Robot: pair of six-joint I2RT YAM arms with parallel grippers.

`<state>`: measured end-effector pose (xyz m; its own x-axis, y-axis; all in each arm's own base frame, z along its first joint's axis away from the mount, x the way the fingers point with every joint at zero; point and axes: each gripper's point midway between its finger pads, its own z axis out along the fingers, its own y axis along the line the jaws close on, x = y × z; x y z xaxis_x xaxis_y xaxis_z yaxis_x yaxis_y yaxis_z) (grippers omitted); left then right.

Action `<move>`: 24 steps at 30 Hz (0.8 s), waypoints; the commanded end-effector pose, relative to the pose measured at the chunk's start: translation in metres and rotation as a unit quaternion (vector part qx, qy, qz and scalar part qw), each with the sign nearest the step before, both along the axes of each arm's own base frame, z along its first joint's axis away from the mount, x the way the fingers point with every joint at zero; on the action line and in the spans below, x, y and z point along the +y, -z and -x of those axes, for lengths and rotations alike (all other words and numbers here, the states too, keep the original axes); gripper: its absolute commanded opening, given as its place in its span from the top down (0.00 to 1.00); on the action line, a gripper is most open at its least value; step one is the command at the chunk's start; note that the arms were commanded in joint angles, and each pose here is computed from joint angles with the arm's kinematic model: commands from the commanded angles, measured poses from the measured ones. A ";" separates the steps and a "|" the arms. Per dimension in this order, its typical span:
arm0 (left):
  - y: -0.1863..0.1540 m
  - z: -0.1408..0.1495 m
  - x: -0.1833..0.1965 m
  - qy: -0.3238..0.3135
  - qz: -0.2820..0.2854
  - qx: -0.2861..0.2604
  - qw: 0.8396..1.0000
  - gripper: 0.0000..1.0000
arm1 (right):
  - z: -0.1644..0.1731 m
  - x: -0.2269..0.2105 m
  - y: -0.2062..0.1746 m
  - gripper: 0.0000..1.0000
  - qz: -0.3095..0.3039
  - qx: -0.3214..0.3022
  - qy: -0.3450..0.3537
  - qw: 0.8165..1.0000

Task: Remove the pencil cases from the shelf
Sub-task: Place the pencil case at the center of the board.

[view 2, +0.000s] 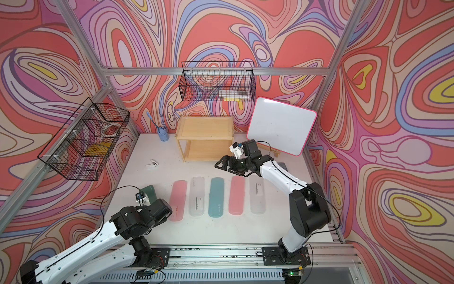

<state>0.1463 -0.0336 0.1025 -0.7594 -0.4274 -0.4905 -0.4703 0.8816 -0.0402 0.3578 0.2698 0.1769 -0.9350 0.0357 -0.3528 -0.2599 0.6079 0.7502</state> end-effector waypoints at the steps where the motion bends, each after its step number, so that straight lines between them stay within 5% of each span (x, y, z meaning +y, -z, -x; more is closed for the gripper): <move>1: 0.007 -0.008 -0.015 0.030 0.027 0.017 0.999 0.45 | -0.004 0.008 -0.004 0.02 -0.012 -0.010 -0.020 1.000; 7: 0.028 -0.005 -0.013 0.014 0.061 0.054 0.997 0.41 | -0.009 0.012 0.005 0.02 -0.016 -0.001 -0.024 1.000; 14: 0.041 0.001 -0.003 -0.010 0.056 0.067 0.996 0.22 | -0.010 0.013 0.012 0.02 -0.015 0.005 -0.024 1.000; 24: -0.011 -0.021 0.030 -0.055 -0.013 0.016 0.998 0.05 | -0.017 0.020 0.009 0.02 -0.028 0.007 -0.033 0.999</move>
